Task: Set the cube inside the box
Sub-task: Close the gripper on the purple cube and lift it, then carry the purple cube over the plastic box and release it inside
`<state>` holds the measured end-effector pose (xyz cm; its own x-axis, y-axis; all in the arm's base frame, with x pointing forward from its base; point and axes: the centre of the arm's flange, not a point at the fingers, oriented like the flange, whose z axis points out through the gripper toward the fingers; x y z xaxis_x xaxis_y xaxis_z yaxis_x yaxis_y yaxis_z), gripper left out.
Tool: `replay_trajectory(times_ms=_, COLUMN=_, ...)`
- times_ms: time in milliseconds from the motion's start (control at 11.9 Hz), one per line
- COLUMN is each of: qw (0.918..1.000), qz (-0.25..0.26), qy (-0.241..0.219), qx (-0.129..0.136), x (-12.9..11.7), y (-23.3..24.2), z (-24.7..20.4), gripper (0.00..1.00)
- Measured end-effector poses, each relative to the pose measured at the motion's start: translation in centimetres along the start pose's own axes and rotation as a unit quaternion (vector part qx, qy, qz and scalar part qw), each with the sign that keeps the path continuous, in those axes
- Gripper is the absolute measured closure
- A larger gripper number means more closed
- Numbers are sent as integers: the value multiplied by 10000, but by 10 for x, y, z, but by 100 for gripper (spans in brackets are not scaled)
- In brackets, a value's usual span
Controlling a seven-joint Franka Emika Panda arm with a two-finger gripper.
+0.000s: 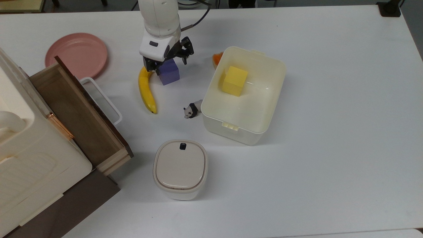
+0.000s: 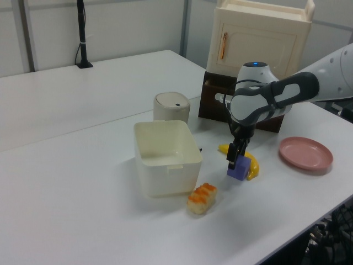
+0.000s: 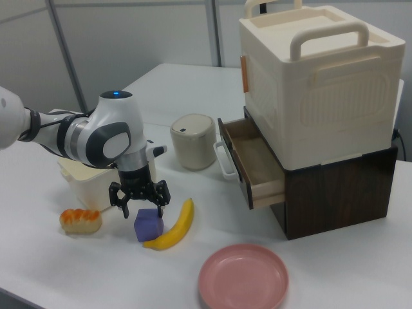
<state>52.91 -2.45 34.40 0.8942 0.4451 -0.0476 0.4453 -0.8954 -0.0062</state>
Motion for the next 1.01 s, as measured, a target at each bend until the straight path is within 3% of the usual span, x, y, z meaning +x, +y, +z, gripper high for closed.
replay_trajectory(times_ms=419, qw=10000, qz=-51, qy=-59, qx=-41, x=1, y=1, z=4, gripper=4)
replay_trajectory(times_ms=503, qw=9999, qz=-78, qy=-85, qx=-64, x=1, y=1, z=5, gripper=14)
replay_trajectory(times_ms=671, qw=9999, qz=-84, qy=-66, qx=-88, x=2, y=2, z=2, gripper=44)
replay_trajectory(times_ms=1006, qw=9986, qz=352, qy=280, qx=-264, x=15, y=10, z=-33, gripper=44)
